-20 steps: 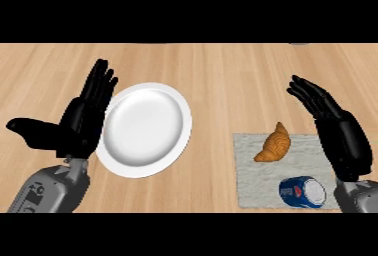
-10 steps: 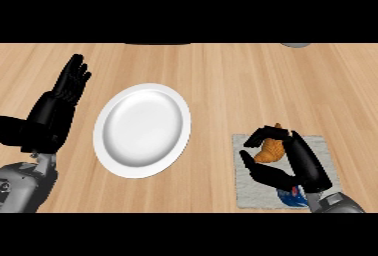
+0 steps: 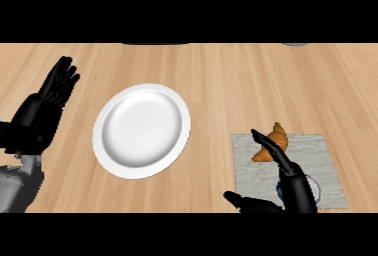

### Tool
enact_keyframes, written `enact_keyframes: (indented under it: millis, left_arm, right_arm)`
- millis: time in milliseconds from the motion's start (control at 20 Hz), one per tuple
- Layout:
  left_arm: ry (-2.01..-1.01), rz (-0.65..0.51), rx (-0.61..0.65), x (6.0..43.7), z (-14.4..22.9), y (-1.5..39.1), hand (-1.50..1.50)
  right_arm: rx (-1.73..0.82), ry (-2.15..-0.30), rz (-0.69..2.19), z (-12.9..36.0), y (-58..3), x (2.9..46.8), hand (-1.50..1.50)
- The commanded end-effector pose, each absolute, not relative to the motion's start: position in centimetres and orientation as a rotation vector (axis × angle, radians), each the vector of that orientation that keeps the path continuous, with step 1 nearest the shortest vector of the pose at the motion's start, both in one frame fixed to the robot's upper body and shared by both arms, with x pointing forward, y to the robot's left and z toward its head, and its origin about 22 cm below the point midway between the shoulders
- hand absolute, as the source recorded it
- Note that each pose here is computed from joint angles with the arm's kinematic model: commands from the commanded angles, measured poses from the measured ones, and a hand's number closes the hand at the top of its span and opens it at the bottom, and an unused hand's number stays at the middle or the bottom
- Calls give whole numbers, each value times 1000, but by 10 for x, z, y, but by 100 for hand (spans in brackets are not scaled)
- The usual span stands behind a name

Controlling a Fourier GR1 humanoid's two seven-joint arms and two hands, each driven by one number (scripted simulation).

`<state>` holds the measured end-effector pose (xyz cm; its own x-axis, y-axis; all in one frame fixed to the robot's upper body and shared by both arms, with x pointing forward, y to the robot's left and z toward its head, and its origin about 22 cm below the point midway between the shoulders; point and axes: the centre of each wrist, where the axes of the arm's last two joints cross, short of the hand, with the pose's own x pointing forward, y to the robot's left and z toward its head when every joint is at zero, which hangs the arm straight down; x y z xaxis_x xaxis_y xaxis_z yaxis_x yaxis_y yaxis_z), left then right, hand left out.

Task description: Pick the can from the placemat and place it in the plate

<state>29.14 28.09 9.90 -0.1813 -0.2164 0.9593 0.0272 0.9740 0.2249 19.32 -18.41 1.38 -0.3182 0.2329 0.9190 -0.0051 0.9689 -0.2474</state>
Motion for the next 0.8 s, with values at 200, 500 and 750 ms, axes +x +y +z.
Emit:
enact_keyframes:
  millis: [200, 500, 750]
  left_arm:
    - [-1742, -223, 154, 294, 93, 282, 0]
    - [-1730, -215, 167, 299, 104, 285, 0]
    - [-1750, -250, 141, 303, 109, 277, 0]
  right_arm:
    - [-463, -1806, 465, 82, -236, 176, -150]
    - [-608, -1372, 816, 110, -263, 173, -150]
    - [-607, -1091, 979, 140, -259, 176, -150]
